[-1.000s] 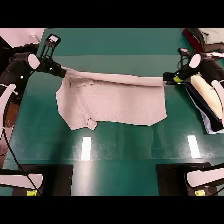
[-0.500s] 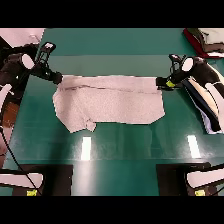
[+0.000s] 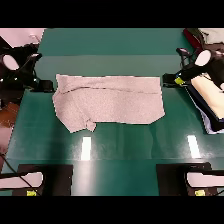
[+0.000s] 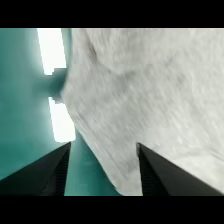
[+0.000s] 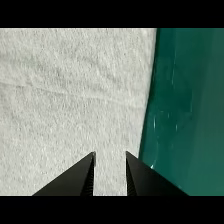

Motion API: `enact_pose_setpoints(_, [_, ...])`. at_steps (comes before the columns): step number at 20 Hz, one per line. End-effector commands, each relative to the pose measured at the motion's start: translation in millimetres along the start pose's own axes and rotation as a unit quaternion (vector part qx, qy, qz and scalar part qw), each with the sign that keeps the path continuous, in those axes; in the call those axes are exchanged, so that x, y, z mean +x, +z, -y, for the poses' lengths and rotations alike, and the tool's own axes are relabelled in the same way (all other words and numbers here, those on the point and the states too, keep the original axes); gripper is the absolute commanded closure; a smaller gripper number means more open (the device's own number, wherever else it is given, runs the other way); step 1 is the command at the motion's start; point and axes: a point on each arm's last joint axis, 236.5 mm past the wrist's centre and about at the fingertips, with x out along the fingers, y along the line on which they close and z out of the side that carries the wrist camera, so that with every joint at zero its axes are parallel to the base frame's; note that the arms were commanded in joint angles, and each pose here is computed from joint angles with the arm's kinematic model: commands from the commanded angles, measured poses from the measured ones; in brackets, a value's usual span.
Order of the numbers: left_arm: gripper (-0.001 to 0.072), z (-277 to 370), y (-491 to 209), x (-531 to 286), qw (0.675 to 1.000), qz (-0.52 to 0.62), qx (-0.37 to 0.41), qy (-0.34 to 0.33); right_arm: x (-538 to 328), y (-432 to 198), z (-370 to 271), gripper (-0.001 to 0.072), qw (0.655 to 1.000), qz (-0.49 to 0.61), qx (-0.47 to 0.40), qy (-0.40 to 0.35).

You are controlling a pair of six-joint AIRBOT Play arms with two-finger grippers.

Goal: Fold the shirts.

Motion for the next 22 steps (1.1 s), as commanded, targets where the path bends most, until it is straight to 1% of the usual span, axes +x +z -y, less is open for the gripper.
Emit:
enact_pose_setpoints(1, [0.022,27.4,-46.6,-8.3,0.994,-0.001,-0.086,-0.065,-29.0,2.5,4.2,0.0469,1.0,0.024,-0.006,0.001])
enact_pose_setpoints(5, [0.022,56.9,-134.2,8.6,0.983,-0.047,-0.141,-0.107,-35.7,2.4,0.5,0.0469,0.999,0.031,-0.01,0.002])
enact_pose_setpoints(8, [0.022,66.6,-170.6,26.4,0.974,-0.064,-0.179,-0.123,-34.4,0.5,-8.1,0.0469,0.999,0.028,-0.019,0.006])
enact_pose_setpoints(10, [0.022,78.0,-177.3,36.5,0.964,-0.062,-0.213,-0.149,-33.9,-1.7,-10.8,0.0469,0.999,0.024,-0.022,0.007])
enact_pose_setpoints(11, [0.022,79.0,-180.0,41.7,0.96,-0.06,-0.225,-0.153,-33.5,-3.5,-14.7,0.0469,0.999,0.021,-0.024,0.011])
enact_pose_setpoints(15, [0.022,71.3,-178.4,51.8,0.96,-0.039,-0.239,-0.141,-33.4,-7.8,-19.0,0.0469,0.999,0.012,-0.023,0.019])
enact_pose_setpoints(19, [0.022,66.8,-158.8,52.5,0.956,0.001,-0.256,-0.142,-33.3,-15.0,-18.3,0.0469,1.0,-0.003,-0.024,0.018])
enact_pose_setpoints(22, [0.0221,67.4,-155.6,52.0,0.954,0.006,-0.261,-0.145,-33.5,-22.9,-17.6,0.0469,0.999,-0.02,-0.029,0.017])
